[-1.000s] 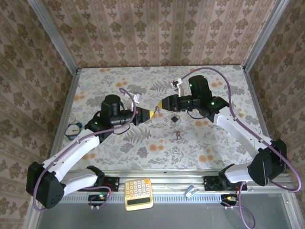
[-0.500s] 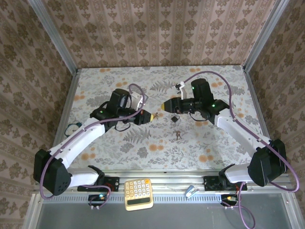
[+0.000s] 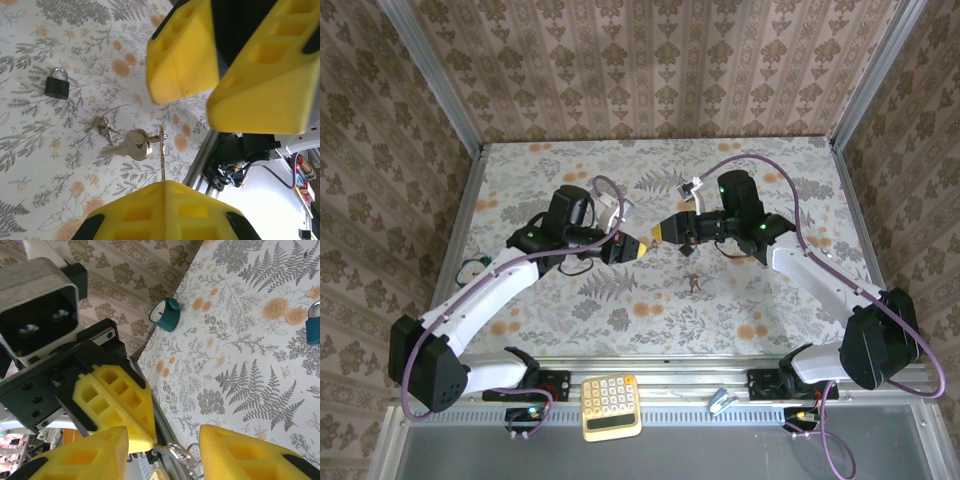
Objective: Unlock with the key
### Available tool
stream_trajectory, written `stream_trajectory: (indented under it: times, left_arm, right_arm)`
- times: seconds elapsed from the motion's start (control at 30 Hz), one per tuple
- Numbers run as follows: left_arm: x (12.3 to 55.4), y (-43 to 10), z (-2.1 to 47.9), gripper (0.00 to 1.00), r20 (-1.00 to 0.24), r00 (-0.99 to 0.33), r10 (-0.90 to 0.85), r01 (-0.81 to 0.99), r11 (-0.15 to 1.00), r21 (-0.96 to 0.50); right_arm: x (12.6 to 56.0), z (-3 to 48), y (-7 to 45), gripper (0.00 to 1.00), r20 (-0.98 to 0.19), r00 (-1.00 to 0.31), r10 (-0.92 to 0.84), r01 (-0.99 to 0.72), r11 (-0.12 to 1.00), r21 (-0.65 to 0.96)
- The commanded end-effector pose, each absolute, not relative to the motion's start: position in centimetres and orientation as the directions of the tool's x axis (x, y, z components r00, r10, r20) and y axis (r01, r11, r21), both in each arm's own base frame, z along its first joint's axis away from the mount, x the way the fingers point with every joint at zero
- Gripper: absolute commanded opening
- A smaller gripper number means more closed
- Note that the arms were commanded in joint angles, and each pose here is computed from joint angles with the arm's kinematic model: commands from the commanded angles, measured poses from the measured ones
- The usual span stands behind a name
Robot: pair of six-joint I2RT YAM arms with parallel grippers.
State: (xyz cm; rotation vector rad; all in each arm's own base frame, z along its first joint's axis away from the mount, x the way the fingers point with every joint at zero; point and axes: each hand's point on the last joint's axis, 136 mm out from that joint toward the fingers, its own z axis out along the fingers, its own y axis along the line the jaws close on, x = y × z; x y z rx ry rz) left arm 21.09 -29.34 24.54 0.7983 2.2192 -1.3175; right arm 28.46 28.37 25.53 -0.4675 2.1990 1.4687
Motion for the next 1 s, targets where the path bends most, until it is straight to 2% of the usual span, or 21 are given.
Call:
stream_trajectory:
  times: [0.0,0.13,0.3,0.37,0.5,0.67,0.7,0.77,0.8,0.97]
  left_arm:
    - [20.8,-29.3,27.1,0.00,-0.680,-0.701,0.217,0.709,0.321,-0.628]
    - [20.8,-29.2,27.3,0.00,-0.682,-0.702,0.205,0.707,0.312,-0.634]
    - [20.9,-29.1,27.3,0.00,-0.678,-0.707,0.202,0.702,0.317,-0.638]
    - [20.8,-29.2,27.3,0.00,-0.680,-0.705,0.202,0.704,0.311,-0.638]
    - [21.0,-29.0,27.1,0.00,-0.673,-0.712,0.198,0.696,0.317,-0.644]
    - [22.7,-28.2,26.5,0.01,-0.649,-0.747,0.143,0.649,0.366,-0.667]
    - [23.3,-27.7,26.2,0.12,-0.640,-0.759,0.118,0.627,0.396,-0.671]
    - [24.3,-26.8,26.0,0.20,-0.628,-0.775,0.064,0.591,0.423,-0.686]
    - [24.8,-26.4,25.9,0.32,-0.619,-0.785,0.033,0.569,0.436,-0.698]
    - [25.8,-25.5,25.2,0.39,-0.570,-0.819,-0.063,0.482,0.465,-0.743]
  right_arm:
    - [27.5,24.9,29.0,0.44,-0.540,-0.838,-0.074,-0.532,0.330,0.780]
    - [27.2,24.9,29.2,0.43,-0.543,-0.836,-0.085,-0.539,0.318,0.780]
    - [26.9,25.2,29.3,0.32,-0.546,-0.833,-0.090,-0.546,0.292,0.785]
    - [26.9,25.5,29.4,0.24,-0.554,-0.828,-0.088,-0.553,0.285,0.783]
    - [26.7,25.6,29.4,0.01,-0.558,-0.825,-0.091,-0.560,0.275,0.782]
    - [26.8,25.4,29.2,0.00,-0.569,-0.818,-0.088,-0.567,0.295,0.769]
    - [27.1,25.3,29.0,0.00,-0.576,-0.813,-0.078,-0.568,0.318,0.759]
    - [27.6,25.1,28.6,0.00,-0.599,-0.798,-0.057,-0.575,0.367,0.731]
    - [28.0,25.1,28.2,0.00,-0.620,-0.784,-0.039,-0.581,0.401,0.709]
    - [29.3,25.3,26.4,0.00,-0.725,-0.689,0.021,-0.607,0.531,0.592]
